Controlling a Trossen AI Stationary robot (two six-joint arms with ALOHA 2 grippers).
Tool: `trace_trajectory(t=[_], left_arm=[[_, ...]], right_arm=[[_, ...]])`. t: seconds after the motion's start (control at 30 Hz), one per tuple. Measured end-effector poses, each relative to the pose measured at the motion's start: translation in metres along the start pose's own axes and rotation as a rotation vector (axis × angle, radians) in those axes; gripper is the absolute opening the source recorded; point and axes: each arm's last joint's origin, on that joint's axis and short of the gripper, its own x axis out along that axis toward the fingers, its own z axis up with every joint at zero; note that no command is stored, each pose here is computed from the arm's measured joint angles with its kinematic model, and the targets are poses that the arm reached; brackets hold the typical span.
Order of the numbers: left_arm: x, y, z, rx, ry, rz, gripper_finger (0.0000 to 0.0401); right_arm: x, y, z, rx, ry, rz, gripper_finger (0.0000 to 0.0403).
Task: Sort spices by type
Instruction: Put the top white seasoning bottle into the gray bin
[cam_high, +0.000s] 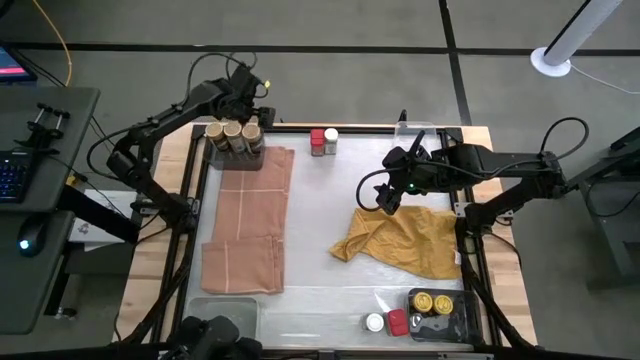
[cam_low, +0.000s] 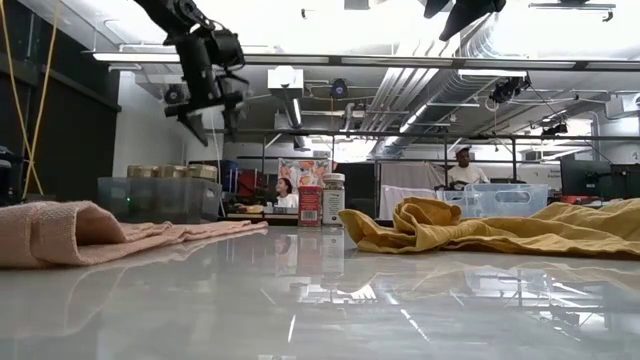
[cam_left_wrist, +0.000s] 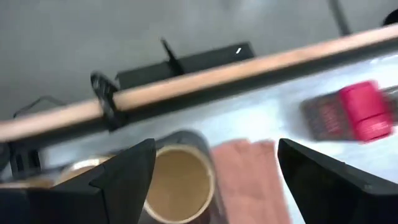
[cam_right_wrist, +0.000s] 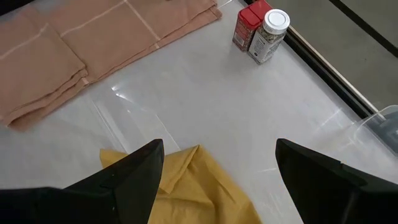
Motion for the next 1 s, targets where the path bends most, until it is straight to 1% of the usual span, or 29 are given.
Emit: trace_trajectory(t=[0.17, 0.27, 0.4, 0.5, 0.57, 0.67, 0.73, 0.83, 0.9, 1.0], left_arm=[[-0.028, -0.016, 0.013, 0.048, -0.087, -0.093, 0.0323], [-0.042, -0.032, 0.011, 0.124, -0.129, -0.17, 0.0323], [-0.061, -0.06, -0.003, 0.284, -0.156, -0.333, 0.0323], [-0.071, -0.084, -0.018, 0.394, -0.192, -0.429, 0.0323], [-0.074, -0.101, -0.028, 0.434, -0.242, -0.504, 0.0323], [-0.076, -0.126, -0.038, 0.462, -0.34, -0.604, 0.0323], [-0.074, -0.142, -0.042, 0.467, -0.403, -0.609, 0.0323], [-0.062, -0.153, -0.043, 0.438, -0.434, -0.561, 0.0323], [-0.05, -0.153, -0.039, 0.378, -0.407, -0.537, 0.0323], [-0.032, -0.152, -0.027, 0.268, -0.328, -0.49, 0.0323]], right_arm=[[0.0, 0.0, 0.0, -0.01, 0.0, 0.0, 0.0305], [0.0, 0.0, 0.0, -0.003, -0.003, -0.002, 0.0305], [0.0, 0.003, 0.005, 0.007, -0.058, 0.022, 0.0305], [-0.001, 0.006, 0.011, 0.03, -0.113, 0.056, 0.0305], [-0.001, 0.009, 0.015, 0.004, -0.149, 0.075, 0.0305], [-0.003, 0.011, 0.02, -0.082, -0.205, 0.095, 0.0305], [-0.004, 0.013, 0.023, -0.113, -0.241, 0.105, 0.0305], [-0.004, 0.014, 0.025, -0.121, -0.267, 0.106, 0.0305], [-0.004, 0.014, 0.026, -0.124, -0.267, 0.105, 0.0305], [-0.004, 0.014, 0.026, -0.121, -0.273, 0.092, 0.0305]])
